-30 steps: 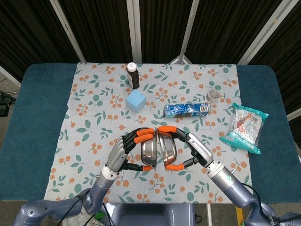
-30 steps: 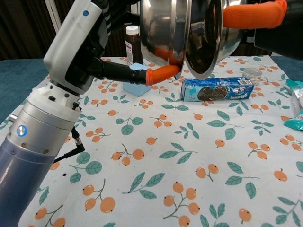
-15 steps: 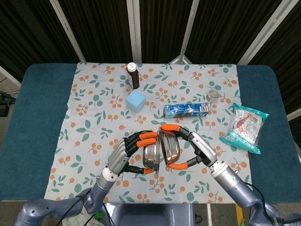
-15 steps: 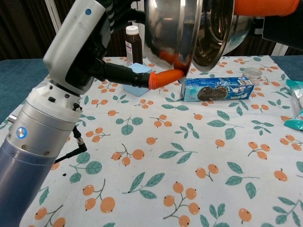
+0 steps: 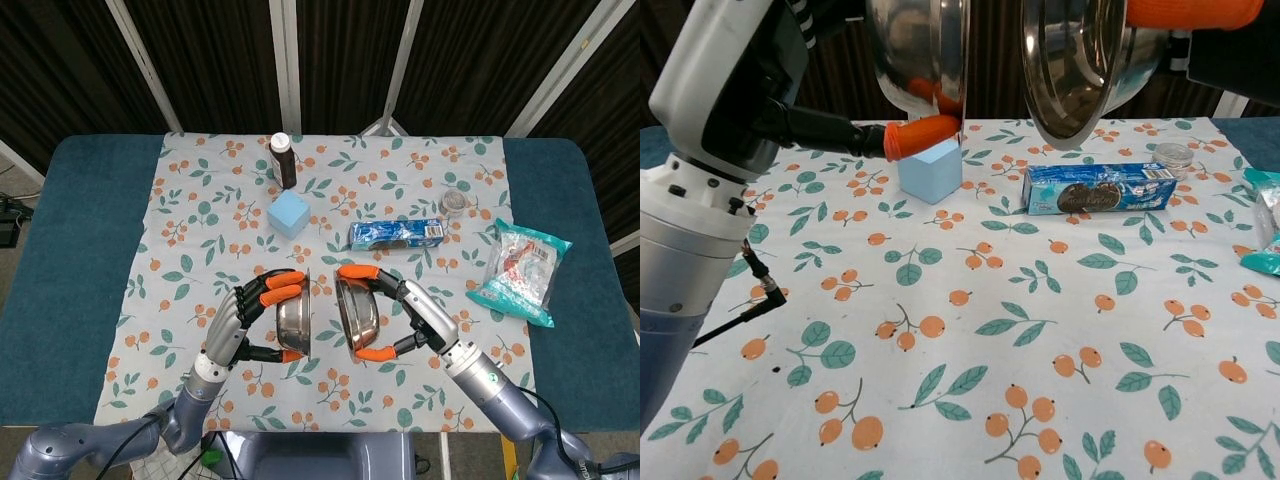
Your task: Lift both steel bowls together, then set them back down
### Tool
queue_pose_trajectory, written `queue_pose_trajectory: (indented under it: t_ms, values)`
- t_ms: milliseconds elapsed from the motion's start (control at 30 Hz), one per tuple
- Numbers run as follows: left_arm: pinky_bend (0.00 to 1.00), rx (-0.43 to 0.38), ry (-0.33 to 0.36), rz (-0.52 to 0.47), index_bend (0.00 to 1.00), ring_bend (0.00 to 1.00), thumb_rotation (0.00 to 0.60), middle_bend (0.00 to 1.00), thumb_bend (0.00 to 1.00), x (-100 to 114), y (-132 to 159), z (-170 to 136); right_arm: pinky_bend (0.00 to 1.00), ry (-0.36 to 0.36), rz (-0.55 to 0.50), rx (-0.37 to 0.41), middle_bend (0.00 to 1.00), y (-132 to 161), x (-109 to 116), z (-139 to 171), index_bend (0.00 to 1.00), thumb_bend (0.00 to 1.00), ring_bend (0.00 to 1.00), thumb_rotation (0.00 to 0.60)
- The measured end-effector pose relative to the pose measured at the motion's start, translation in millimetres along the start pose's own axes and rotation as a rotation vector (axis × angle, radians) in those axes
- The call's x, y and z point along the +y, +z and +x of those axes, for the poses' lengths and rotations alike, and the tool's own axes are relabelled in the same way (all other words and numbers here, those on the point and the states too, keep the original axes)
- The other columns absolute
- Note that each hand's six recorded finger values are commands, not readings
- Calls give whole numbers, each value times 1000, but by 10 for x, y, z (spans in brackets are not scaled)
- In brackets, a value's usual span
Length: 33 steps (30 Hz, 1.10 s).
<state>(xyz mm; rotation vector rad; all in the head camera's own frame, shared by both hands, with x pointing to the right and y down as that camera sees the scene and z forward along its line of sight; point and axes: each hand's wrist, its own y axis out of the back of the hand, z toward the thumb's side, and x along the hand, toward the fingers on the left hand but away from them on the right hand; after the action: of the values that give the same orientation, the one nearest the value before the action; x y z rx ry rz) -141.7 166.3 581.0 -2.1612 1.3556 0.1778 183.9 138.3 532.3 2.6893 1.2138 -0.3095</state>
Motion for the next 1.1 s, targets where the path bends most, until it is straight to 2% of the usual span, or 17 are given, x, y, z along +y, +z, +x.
queue_pose_trajectory:
  t_ms: [200,500,700,900,1100]
  values:
    - [357,6,-15,-22,288,176,600,219,0,-122,7,13,290,15,3,-4,353,-11,-52,-19,479,78,435,600]
    - [357,0,-45,-57,290,176,600,220,0,-439,89,29,315,50,-12,-13,353,-35,-205,-42,479,78,435,600]
    - [357,-28,-61,-49,290,176,600,220,0,-560,133,48,315,50,-3,-6,353,-3,-195,-35,478,77,435,600]
    - [352,-47,-38,-34,296,171,600,220,0,-425,144,23,315,17,5,1,353,40,-56,-11,479,78,435,600]
    - [349,-64,-11,43,301,170,600,216,0,-50,100,-14,315,-28,39,-12,353,51,161,50,479,78,435,600]
